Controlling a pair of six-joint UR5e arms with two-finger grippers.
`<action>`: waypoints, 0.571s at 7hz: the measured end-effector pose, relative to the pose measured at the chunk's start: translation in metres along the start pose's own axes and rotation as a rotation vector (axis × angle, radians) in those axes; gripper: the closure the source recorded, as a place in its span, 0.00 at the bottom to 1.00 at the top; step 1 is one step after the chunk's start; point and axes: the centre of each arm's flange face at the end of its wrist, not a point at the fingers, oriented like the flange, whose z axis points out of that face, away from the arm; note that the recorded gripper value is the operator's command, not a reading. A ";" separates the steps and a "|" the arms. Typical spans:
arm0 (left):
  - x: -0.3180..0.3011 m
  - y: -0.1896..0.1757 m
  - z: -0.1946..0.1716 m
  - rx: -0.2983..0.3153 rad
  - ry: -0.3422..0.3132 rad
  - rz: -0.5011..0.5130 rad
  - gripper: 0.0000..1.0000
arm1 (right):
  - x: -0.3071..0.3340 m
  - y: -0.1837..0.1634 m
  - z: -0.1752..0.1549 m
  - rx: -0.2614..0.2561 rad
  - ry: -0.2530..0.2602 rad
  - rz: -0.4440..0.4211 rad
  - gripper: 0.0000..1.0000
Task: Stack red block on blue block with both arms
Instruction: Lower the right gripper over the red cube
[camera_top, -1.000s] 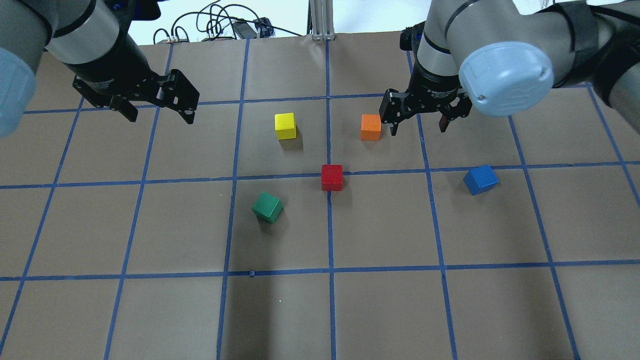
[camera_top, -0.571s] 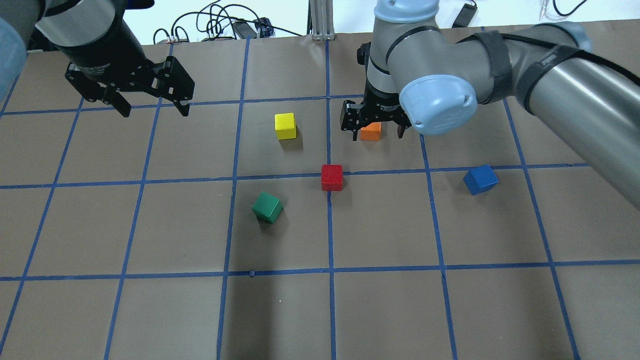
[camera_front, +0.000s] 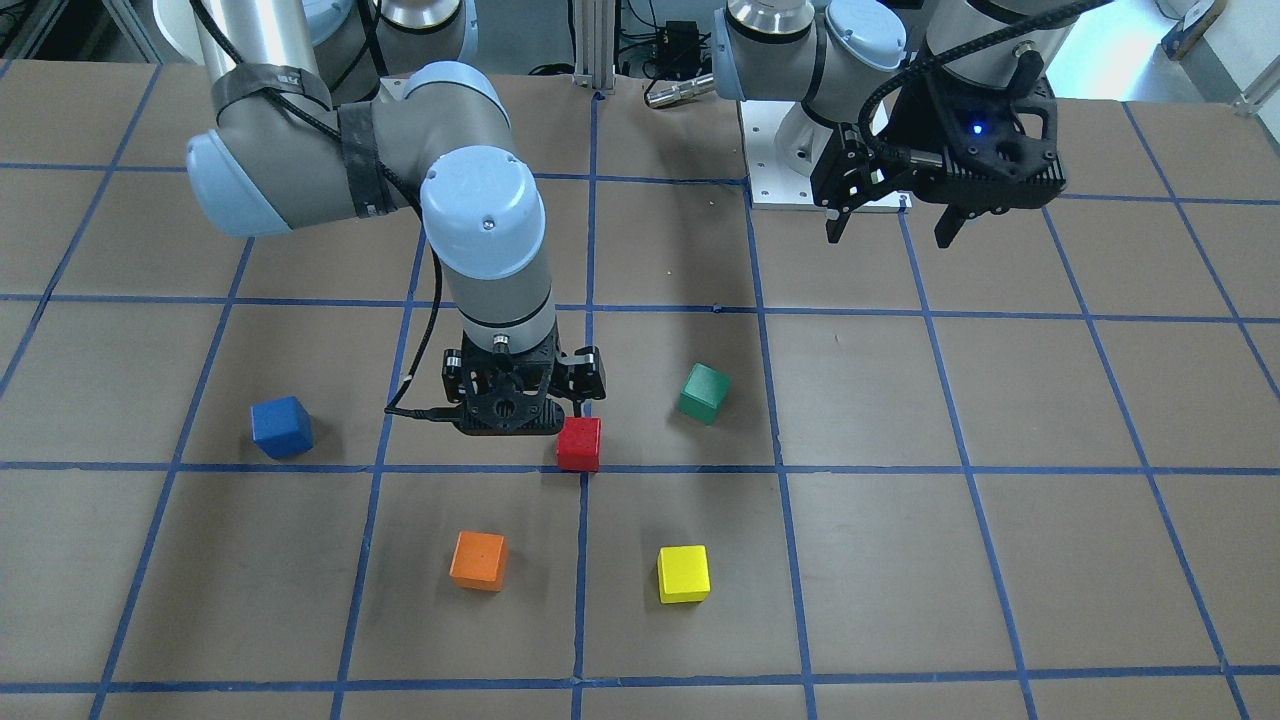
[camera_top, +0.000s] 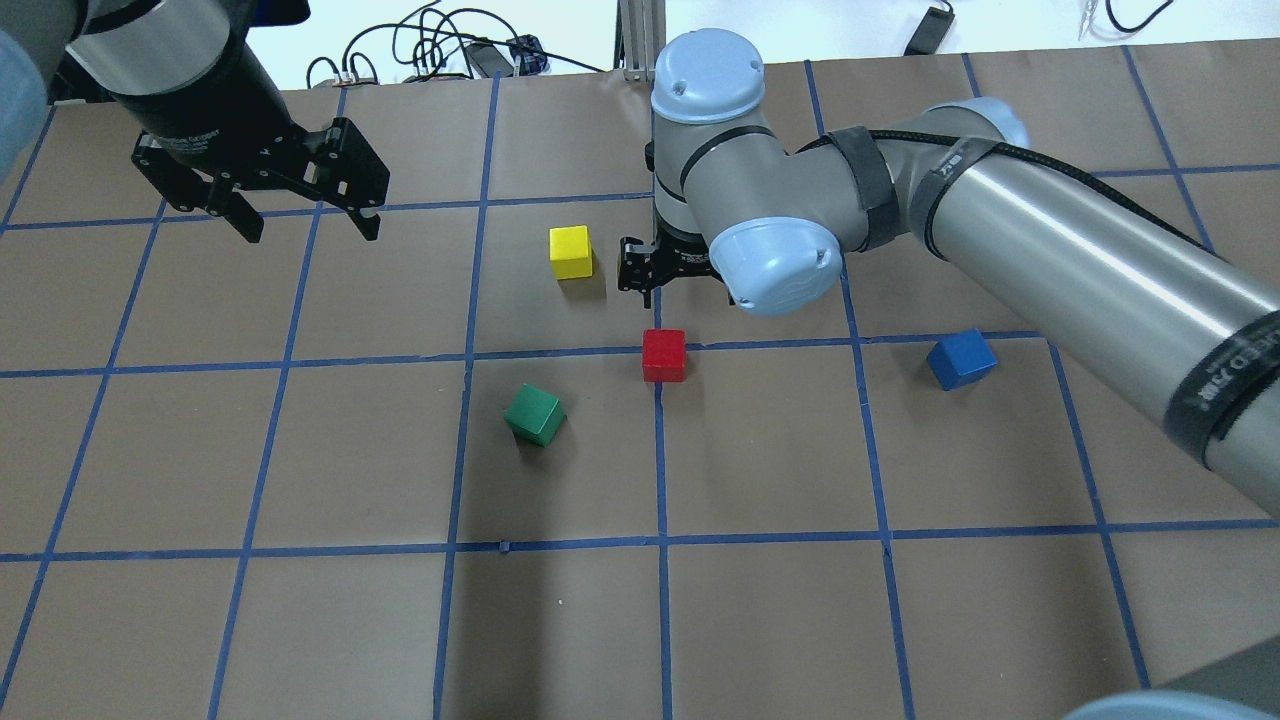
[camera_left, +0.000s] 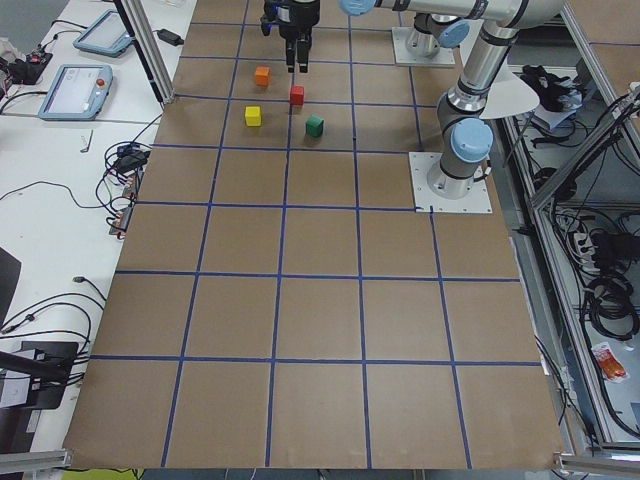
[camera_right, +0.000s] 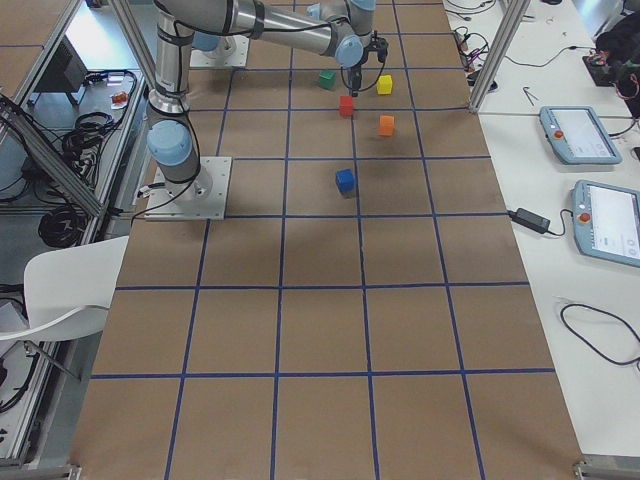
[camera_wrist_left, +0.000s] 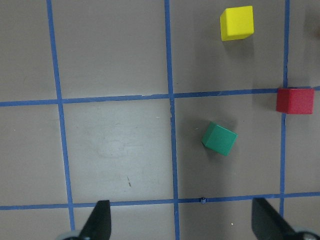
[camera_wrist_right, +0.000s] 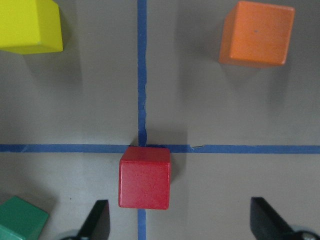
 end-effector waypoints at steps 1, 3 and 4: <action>0.001 0.003 0.003 -0.003 0.010 0.000 0.00 | -0.002 -0.003 0.012 -0.003 0.000 -0.001 0.00; 0.002 0.004 0.005 -0.003 0.019 -0.002 0.00 | -0.004 -0.007 0.027 -0.007 0.000 -0.002 0.00; 0.002 0.004 0.005 -0.004 0.021 -0.004 0.00 | -0.005 -0.008 0.032 -0.011 0.001 -0.003 0.00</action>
